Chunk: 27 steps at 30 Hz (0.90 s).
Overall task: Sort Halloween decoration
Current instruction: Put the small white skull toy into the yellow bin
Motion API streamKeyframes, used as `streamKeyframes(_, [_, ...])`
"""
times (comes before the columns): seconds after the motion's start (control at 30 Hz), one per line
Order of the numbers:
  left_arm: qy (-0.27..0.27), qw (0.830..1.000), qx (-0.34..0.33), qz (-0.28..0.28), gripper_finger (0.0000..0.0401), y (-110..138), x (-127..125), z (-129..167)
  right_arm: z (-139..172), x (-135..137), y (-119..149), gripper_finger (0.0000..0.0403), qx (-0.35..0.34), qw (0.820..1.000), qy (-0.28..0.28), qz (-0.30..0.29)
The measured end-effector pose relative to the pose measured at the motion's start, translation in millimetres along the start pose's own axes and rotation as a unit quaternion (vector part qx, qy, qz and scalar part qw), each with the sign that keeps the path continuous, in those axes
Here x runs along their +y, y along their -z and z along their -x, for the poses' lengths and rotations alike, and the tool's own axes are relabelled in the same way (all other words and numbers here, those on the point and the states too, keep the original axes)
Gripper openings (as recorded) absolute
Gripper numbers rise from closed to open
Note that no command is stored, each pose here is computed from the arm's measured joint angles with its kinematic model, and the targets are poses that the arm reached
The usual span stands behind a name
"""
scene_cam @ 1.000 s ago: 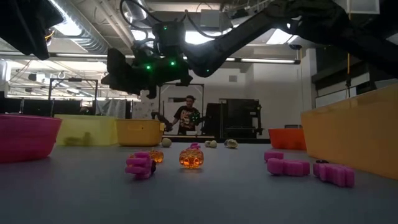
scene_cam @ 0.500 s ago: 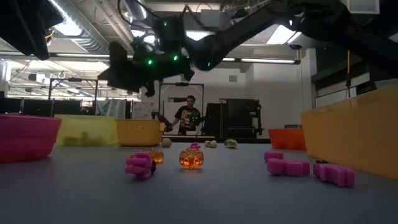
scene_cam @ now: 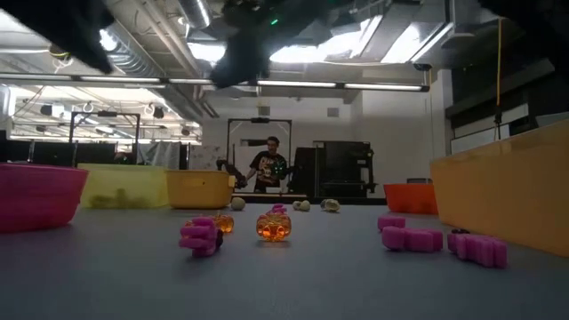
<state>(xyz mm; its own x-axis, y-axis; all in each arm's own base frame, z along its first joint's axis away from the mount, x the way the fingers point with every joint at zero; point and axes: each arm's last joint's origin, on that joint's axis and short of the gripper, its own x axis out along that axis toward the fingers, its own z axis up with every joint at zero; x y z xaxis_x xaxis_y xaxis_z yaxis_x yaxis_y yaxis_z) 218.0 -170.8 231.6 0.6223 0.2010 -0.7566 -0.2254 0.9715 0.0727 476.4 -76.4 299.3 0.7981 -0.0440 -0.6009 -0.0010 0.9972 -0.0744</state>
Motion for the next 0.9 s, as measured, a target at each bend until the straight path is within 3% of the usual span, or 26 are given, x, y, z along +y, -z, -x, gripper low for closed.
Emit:
streamKeyframes(0.27, [-0.048,0.998,-0.012,-0.042,0.0125,-30,33,-22,61,2,2,0.0175,0.110,0.993,0.044,0.013])
streamKeyframes(0.47, [-0.084,0.993,-0.027,-0.077,0.0125,-48,65,-17,71,6,19,0.0175,0.204,0.978,0.031,-0.006])
streamKeyframes(0.57, [-0.092,0.992,-0.031,-0.085,0.0125,-52,82,-5,66,7,27,0.0175,0.217,0.976,0.027,-0.008])
streamKeyframes(0.77, [-0.089,0.993,-0.065,-0.037,0.0125,-28,117,19,51,8,47,0.0175,0.238,0.971,0.023,-0.011])
streamKeyframes(0.9, [-0.069,0.992,-0.106,0.000,0.0125,-4,131,28,39,10,63,0.0175,0.249,0.967,0.029,-0.042])
